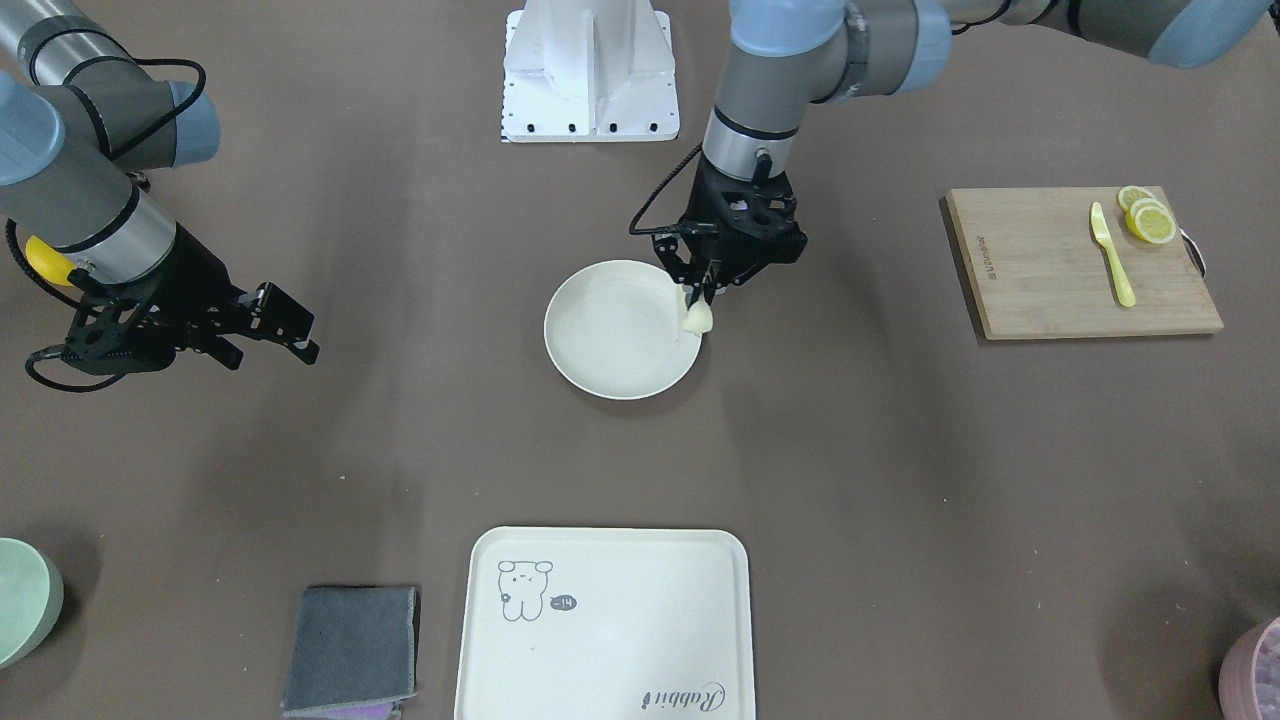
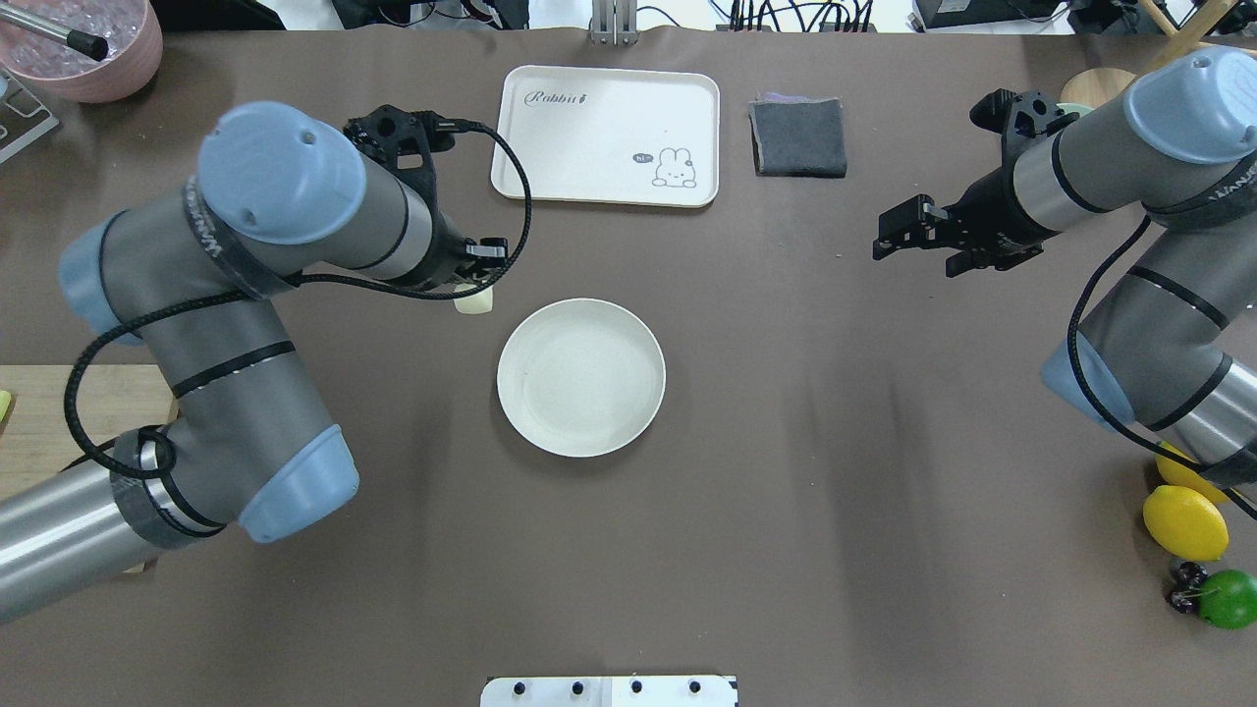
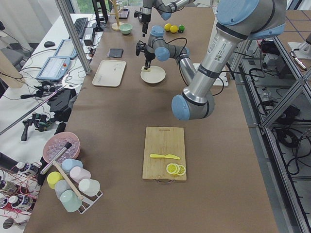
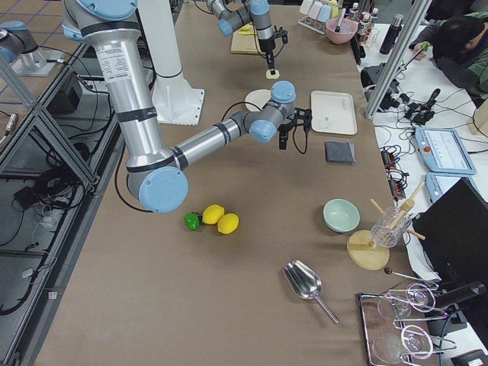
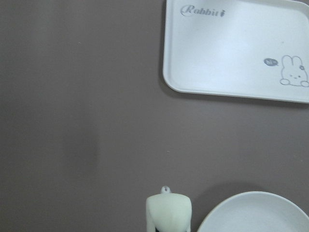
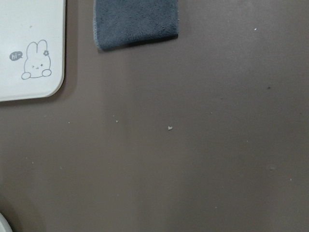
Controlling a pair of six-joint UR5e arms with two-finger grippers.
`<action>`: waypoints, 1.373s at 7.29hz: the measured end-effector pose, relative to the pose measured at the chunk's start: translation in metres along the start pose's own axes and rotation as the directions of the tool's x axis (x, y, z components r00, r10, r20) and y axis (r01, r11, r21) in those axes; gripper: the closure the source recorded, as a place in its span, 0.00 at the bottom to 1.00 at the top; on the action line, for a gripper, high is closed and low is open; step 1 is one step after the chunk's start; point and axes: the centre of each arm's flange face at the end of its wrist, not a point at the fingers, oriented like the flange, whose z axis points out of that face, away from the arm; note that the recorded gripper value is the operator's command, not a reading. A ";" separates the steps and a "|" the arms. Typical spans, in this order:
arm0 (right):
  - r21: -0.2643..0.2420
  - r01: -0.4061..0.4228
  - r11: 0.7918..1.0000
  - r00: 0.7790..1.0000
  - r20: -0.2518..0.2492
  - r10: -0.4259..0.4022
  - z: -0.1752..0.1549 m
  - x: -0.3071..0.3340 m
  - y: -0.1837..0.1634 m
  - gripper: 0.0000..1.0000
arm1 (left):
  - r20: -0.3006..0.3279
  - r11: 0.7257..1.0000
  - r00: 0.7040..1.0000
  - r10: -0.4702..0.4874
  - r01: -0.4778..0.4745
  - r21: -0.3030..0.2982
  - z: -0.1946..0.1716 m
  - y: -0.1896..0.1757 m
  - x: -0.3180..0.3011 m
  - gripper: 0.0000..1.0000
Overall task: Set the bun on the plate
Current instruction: 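Carry the bun with the left gripper and set it on the white plate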
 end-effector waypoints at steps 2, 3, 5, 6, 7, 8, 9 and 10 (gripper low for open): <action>0.008 -0.003 1.000 1.000 -0.008 0.003 0.001 0.003 -0.001 0.00 | 0.008 1.000 1.000 0.004 -0.004 -0.005 0.020 0.036 0.030 0.62; 0.013 -0.006 1.000 1.000 -0.015 0.006 0.002 0.007 0.000 0.00 | 0.016 1.000 1.000 0.016 -0.016 -0.004 0.030 0.052 0.039 0.61; 0.018 -0.011 1.000 1.000 -0.025 0.011 0.003 0.013 0.001 0.00 | 0.029 0.999 0.999 0.046 -0.046 -0.002 0.047 0.084 0.056 0.58; 0.020 -0.013 1.000 1.000 -0.029 0.013 0.004 0.015 0.001 0.00 | 0.031 0.999 0.998 0.051 -0.051 -0.005 0.053 0.092 0.060 0.58; 0.021 -0.013 1.000 0.999 -0.030 0.013 0.004 0.016 0.001 0.00 | 0.027 0.999 0.998 0.049 -0.049 -0.005 0.059 0.096 0.061 0.58; 0.022 -0.012 1.000 0.999 -0.030 0.013 0.004 0.016 0.001 0.00 | 0.019 0.999 0.999 0.047 -0.047 -0.004 0.061 0.097 0.062 0.58; 0.021 -0.012 1.000 0.999 -0.030 0.012 0.004 0.016 0.001 0.00 | 0.010 0.999 0.999 0.044 -0.044 0.000 0.058 0.094 0.064 0.42; 0.018 -0.009 1.000 1.000 -0.029 0.009 0.004 0.016 0.001 0.00 | -0.005 0.999 0.999 0.035 -0.035 0.014 0.050 0.082 0.068 0.03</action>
